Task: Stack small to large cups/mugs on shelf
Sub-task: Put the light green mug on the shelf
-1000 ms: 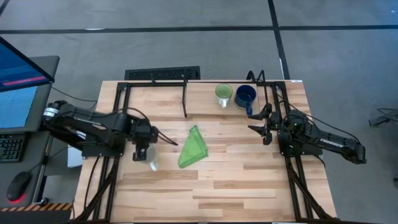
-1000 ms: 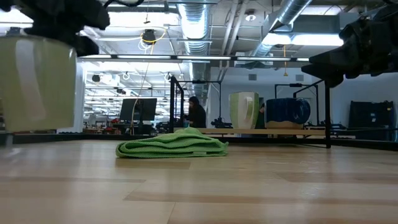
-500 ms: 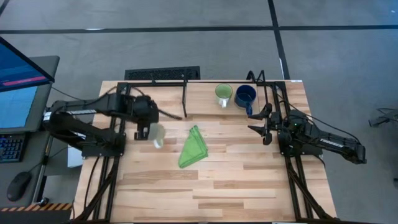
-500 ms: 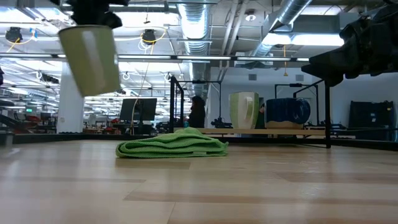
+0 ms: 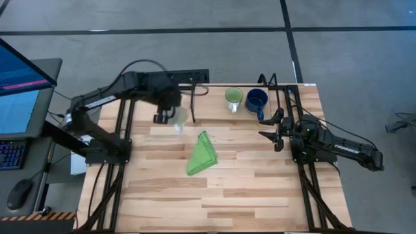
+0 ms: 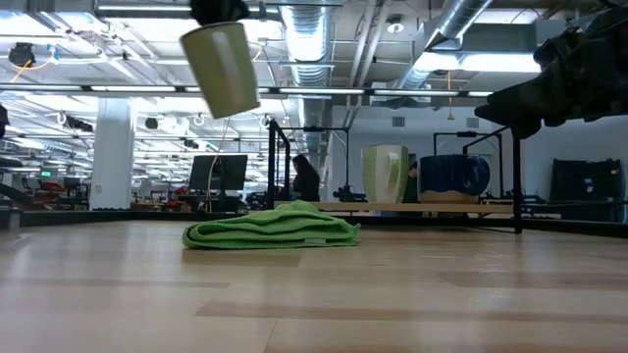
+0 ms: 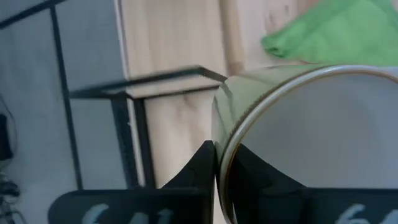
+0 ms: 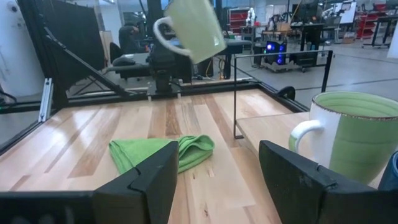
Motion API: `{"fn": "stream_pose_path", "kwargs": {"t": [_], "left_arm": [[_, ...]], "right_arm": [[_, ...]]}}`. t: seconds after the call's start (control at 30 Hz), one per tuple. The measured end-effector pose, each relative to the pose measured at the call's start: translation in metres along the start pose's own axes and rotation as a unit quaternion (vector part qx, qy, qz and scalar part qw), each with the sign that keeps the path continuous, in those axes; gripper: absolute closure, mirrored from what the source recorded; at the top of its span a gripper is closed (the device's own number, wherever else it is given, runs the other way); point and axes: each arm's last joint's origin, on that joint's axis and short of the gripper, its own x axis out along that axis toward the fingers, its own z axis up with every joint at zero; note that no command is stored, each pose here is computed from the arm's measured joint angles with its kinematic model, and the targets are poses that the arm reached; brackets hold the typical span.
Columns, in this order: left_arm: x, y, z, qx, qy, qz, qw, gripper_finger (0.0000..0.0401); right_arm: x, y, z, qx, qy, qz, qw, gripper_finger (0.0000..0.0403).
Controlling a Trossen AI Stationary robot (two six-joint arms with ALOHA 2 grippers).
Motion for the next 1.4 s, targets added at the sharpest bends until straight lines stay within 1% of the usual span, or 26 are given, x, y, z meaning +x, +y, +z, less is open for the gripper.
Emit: {"fn": "stream_pose_path", "kwargs": {"t": [0.07,0.23,0.33,0.43,0.57,0.63,0.73,0.8,0.9,1.0,1.07,1.23,1.33,1.4], "left_arm": [[0.004,0.011,0.011,0.006,0.002,0.003,1.0,0.039],[0.014,0.033,0.033,0.032,0.002,-0.015,0.999,0.039],[0.017,0.044,0.048,0.057,-0.011,-0.009,0.998,0.039],[0.022,0.054,0.059,0.07,-0.016,-0.002,0.997,0.039],[0.027,0.066,0.072,0.088,-0.039,-0.002,0.995,0.039],[0.03,0.073,0.076,0.093,-0.046,0.003,0.995,0.039],[0.043,0.08,0.08,0.109,-0.054,0.01,0.993,0.039],[0.052,0.084,0.08,0.114,-0.054,0.001,0.992,0.039],[0.06,0.089,0.078,0.103,-0.057,-0.012,0.993,0.039],[0.068,0.086,0.077,0.094,-0.054,-0.055,0.993,0.039],[0.073,0.077,0.078,0.098,-0.047,-0.088,0.99,0.039],[0.09,0.055,0.093,0.118,-0.028,-0.122,0.985,0.039],[0.105,0.045,0.106,0.142,-0.034,-0.127,0.981,0.039],[0.121,0.039,0.113,0.156,-0.028,-0.131,0.979,0.039]], "right_arm": [[0.0,0.0,0.0,0.001,0.003,0.0,1.0,0.0157],[0.002,0.0,-0.002,0.007,0.014,0.0,1.0,0.0157],[0.003,-0.001,-0.004,0.01,0.022,0.0,1.0,0.0157],[0.004,-0.001,-0.005,0.012,0.032,0.0,0.999,0.0157],[0.005,-0.001,-0.007,0.016,0.044,0.001,0.999,0.0157],[0.006,-0.002,-0.008,0.017,0.049,0.001,0.999,0.0157],[0.007,-0.002,-0.009,0.019,0.054,0.001,0.998,0.0157],[0.007,-0.002,-0.009,0.019,0.056,0.001,0.998,0.0157],[0.007,-0.002,-0.009,0.02,0.055,0.001,0.998,0.0157],[0.007,-0.002,-0.009,0.023,0.055,0.0,0.998,0.0157],[0.007,-0.002,-0.009,0.023,0.056,0.001,0.998,0.0157],[0.007,-0.002,-0.01,0.023,0.056,0.001,0.998,0.0157],[0.007,-0.002,-0.01,0.024,0.056,0.001,0.998,0.0157],[0.007,-0.002,-0.01,0.025,0.059,0.001,0.998,0.0157]]}}
